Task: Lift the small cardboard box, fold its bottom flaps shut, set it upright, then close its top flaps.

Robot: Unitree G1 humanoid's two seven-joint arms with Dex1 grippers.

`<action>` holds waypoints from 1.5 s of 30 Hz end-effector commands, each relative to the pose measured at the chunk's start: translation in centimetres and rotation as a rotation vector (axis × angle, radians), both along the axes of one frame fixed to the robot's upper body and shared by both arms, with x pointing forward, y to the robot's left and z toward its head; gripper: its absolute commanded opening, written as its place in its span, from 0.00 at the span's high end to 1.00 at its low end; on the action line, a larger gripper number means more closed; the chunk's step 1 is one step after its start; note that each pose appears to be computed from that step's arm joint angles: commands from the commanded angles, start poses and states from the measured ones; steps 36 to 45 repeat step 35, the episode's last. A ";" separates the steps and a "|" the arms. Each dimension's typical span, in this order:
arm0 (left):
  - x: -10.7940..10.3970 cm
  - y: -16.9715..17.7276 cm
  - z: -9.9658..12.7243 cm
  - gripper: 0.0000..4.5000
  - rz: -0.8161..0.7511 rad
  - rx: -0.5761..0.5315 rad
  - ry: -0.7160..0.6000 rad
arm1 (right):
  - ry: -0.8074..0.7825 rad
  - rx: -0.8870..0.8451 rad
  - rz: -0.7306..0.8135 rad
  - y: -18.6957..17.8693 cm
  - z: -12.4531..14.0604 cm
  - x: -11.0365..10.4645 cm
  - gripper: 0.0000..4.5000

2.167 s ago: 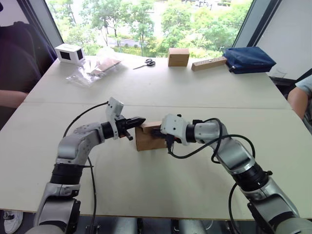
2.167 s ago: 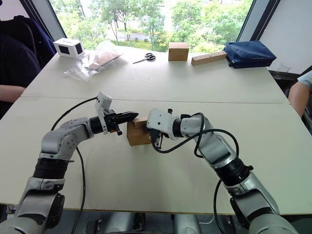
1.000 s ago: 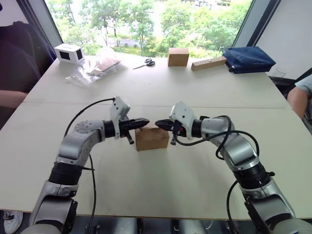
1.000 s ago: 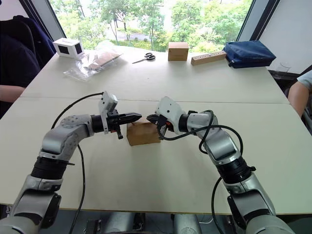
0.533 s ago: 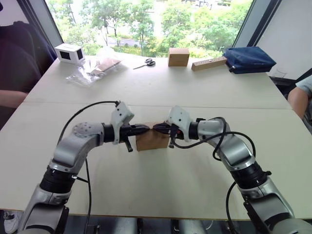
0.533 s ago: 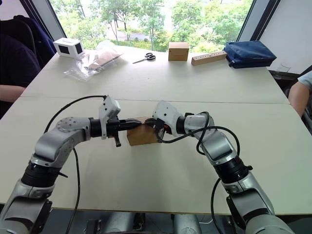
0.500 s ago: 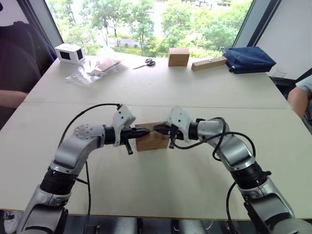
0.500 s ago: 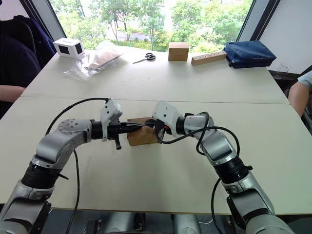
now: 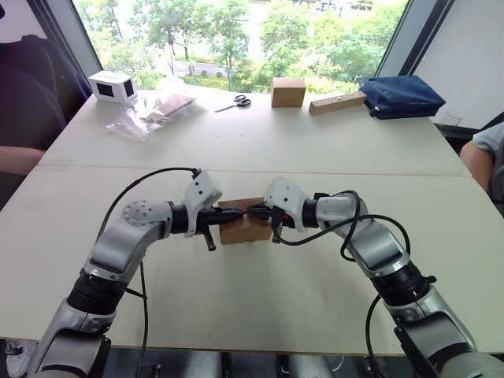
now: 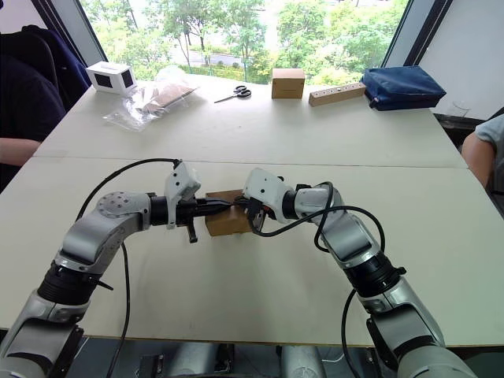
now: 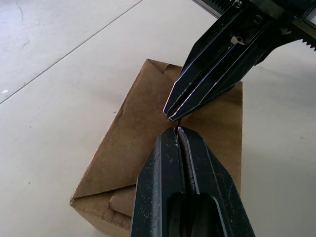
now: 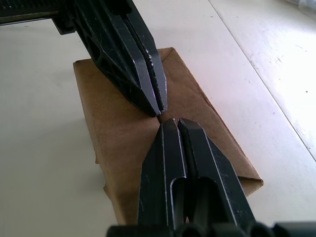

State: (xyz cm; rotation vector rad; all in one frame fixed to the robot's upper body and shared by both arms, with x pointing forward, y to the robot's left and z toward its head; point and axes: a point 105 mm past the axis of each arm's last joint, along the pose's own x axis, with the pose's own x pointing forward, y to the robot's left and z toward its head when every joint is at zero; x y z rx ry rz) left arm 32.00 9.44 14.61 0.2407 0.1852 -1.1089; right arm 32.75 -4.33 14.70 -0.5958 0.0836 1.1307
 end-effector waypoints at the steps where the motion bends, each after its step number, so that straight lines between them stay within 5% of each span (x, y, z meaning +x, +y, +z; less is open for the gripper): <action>1: 0.7 0.7 2.6 0.99 0.051 -0.106 -0.048 | -0.034 0.037 -0.010 -0.3 1.5 0.3 1.00; 3: 0.9 0.9 3.3 0.99 0.073 -0.145 -0.052 | -0.042 0.060 -0.010 -0.3 2.0 0.3 1.00; 6: 0.2 2.7 6.4 0.99 0.141 -0.298 -0.071 | -0.057 0.307 -0.022 -1.5 6.1 -0.4 1.00; 11: -2.5 5.1 5.9 0.99 0.171 -0.306 0.068 | 0.016 0.450 -0.068 -4.4 7.6 -2.7 1.00; 22: -9.4 8.8 -1.0 0.99 0.207 -0.020 0.236 | 0.321 0.352 -0.253 -9.7 1.1 -8.1 1.00; 29: -10.8 9.0 -2.4 0.99 0.193 -0.005 0.279 | 0.427 0.270 -0.230 -9.8 -1.0 -10.6 1.00; 45: -11.0 8.9 -2.6 0.99 0.199 -0.060 0.312 | 0.437 0.224 -0.236 -10.0 -1.9 -10.6 1.00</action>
